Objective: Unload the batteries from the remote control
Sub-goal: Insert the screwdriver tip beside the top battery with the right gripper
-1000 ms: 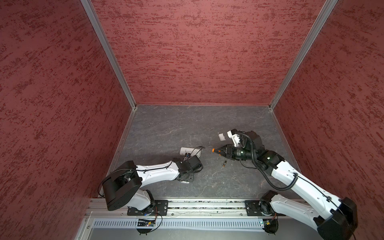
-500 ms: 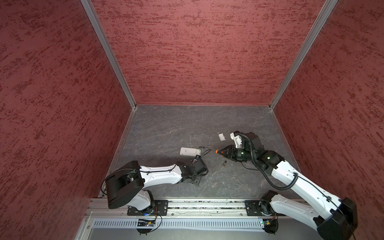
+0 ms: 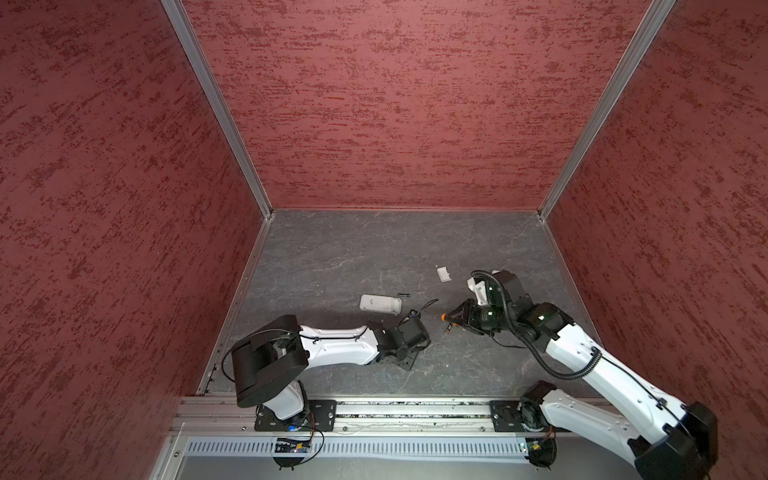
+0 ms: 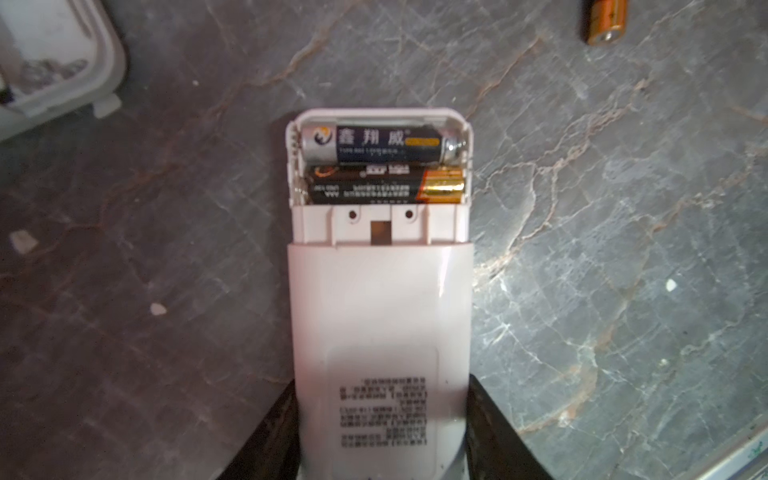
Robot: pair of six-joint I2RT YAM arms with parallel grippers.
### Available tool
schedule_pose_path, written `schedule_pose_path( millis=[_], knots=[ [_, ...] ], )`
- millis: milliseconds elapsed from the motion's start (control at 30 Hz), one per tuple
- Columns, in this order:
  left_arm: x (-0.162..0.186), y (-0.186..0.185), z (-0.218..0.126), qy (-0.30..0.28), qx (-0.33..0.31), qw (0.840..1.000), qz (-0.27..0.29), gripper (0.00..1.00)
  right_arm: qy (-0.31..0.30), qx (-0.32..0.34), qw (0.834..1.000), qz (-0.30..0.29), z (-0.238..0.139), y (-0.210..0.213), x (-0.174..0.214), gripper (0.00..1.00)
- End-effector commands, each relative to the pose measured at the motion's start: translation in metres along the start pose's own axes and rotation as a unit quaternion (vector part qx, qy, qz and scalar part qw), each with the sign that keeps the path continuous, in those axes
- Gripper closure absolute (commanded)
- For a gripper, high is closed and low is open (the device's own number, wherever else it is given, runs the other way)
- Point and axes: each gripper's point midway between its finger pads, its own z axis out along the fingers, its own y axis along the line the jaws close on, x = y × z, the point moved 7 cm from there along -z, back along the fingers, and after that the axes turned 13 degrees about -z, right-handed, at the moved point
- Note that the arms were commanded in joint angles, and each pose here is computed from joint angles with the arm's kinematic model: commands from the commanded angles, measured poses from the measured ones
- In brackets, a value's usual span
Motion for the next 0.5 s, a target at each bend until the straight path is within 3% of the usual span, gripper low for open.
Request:
schedule_pose_path(
  millis=[0,200,467],
  knots=[
    [0.0217,0.0102,0.0170,0.060,-0.022,0.998,0.010,0.48,0.020,0.029,0.999,0.036,-0.0052,-0.0105,0.0128,1.00],
    [0.0212,0.0105,0.0188,0.071,-0.038,0.997,0.015,0.37,0.029,0.052,0.996,0.059,-0.0024,-0.0182,0.0176,1.00],
    [0.0212,0.0121,0.0211,0.078,-0.056,0.995,0.021,0.37,0.042,0.054,0.995,0.079,0.0043,-0.0194,0.0199,1.00]
  ],
)
